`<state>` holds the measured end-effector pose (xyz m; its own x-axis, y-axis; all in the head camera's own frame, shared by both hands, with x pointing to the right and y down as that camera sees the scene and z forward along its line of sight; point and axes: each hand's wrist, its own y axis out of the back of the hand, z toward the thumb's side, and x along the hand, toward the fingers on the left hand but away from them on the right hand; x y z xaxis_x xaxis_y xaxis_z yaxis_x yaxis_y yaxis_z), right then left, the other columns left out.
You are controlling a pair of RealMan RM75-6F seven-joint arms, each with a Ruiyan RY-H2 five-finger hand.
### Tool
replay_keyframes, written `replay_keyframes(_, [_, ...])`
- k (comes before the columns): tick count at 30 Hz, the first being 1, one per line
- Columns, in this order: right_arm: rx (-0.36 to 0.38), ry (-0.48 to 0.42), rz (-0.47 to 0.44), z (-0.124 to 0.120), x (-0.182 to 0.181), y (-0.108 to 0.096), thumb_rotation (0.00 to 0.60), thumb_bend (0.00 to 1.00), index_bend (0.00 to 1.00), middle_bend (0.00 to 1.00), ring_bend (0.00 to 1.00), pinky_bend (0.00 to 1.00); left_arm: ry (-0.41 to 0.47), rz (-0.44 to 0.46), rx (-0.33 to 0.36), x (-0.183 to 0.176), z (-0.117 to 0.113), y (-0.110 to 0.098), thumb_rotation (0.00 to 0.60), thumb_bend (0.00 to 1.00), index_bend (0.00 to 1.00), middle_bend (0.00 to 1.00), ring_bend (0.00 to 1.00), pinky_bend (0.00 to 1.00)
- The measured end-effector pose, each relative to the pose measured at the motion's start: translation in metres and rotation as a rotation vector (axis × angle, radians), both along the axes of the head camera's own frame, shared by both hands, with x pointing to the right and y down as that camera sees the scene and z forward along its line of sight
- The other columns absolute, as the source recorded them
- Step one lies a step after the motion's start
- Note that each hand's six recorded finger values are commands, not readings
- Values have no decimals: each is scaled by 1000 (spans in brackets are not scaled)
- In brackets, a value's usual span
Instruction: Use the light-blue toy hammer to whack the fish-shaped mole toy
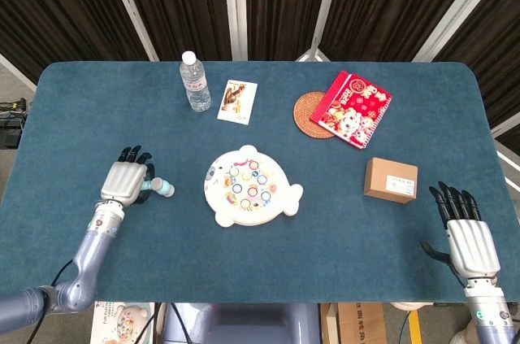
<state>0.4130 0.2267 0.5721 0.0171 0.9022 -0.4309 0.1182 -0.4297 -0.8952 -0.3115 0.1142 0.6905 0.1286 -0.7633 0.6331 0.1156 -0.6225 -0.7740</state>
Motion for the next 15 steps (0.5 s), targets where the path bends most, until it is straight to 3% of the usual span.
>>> replay_keyframes(15, [-2,-3,5,0,0,0,600,197,0,0,0,0,0,-3,-13,5,8,3,600,507,489,173,0,12])
